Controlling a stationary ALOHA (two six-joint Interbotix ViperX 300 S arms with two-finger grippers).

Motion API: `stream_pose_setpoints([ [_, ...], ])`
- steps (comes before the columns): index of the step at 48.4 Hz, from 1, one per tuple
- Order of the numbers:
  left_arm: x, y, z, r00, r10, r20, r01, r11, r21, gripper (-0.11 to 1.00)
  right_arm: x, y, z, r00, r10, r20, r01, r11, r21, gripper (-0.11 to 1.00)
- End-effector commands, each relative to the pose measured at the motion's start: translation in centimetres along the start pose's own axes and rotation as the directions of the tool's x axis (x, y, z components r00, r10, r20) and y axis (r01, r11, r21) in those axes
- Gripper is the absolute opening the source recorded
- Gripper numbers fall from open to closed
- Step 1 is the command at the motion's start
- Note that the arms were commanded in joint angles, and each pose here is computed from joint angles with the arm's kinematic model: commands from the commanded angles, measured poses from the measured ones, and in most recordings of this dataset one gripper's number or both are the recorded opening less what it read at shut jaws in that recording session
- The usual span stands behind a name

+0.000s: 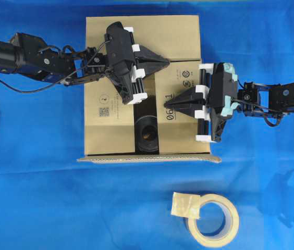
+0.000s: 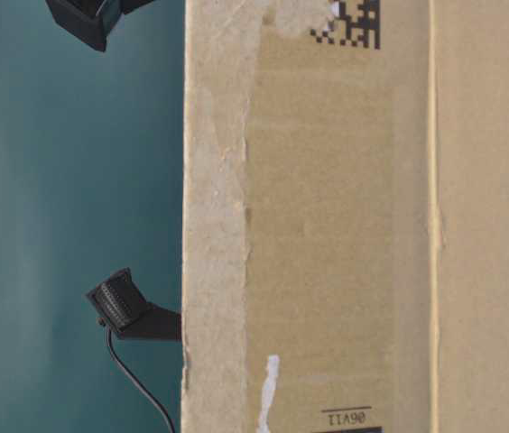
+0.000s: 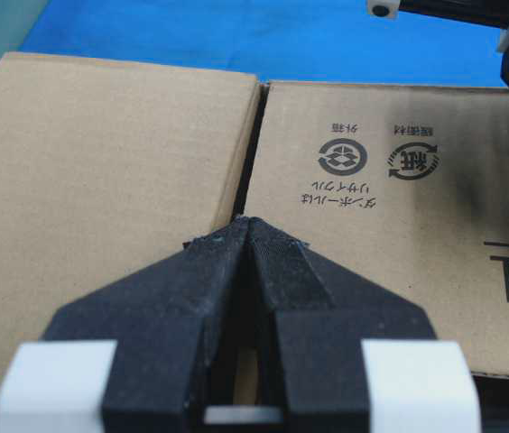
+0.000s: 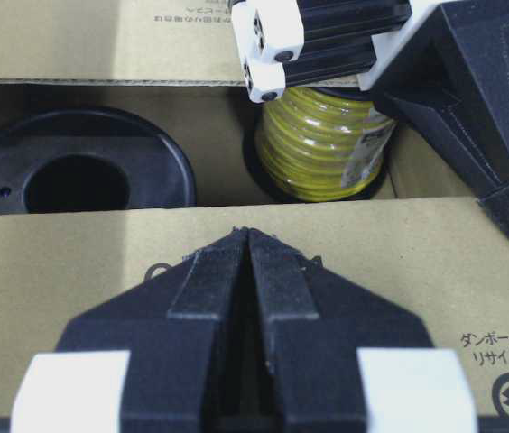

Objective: Close the cardboard box.
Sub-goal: 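Move the right gripper down to the front flap near the tape roll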

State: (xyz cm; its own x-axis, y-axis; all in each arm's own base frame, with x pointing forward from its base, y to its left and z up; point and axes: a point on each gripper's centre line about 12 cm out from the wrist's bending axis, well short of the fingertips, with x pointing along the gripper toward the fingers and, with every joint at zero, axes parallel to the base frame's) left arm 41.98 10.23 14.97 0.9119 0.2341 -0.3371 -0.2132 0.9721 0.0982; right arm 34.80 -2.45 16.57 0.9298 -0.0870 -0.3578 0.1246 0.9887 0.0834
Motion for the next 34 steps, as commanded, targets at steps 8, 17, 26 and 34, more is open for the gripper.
stream_pose_setpoints([
  [8,-0.1,0.5,0.6,1.0,0.012,0.014,-0.011,1.0,-0.009,0.0,-2.2,1.1,4.1,0.995,0.033,0.098,-0.033,0.999,-0.001,0.0],
  [17,-0.1,0.1,0.6,1.0,0.003,0.012,-0.003,1.0,-0.008,0.0,-4.9,2.9,6.4,0.987,0.088,0.134,-0.087,0.996,-0.014,0.0],
  [26,-0.2,0.1,0.5,1.0,0.002,0.007,-0.002,1.0,-0.017,0.0,-8.0,5.7,8.6,0.96,0.186,0.207,-0.181,0.982,-0.044,0.0],
  [34,-0.2,0.0,0.5,1.0,0.0,0.006,0.0,1.0,-0.021,0.0,-10.4,8.5,9.2,0.923,0.292,0.251,-0.281,0.956,-0.081,0.0],
])
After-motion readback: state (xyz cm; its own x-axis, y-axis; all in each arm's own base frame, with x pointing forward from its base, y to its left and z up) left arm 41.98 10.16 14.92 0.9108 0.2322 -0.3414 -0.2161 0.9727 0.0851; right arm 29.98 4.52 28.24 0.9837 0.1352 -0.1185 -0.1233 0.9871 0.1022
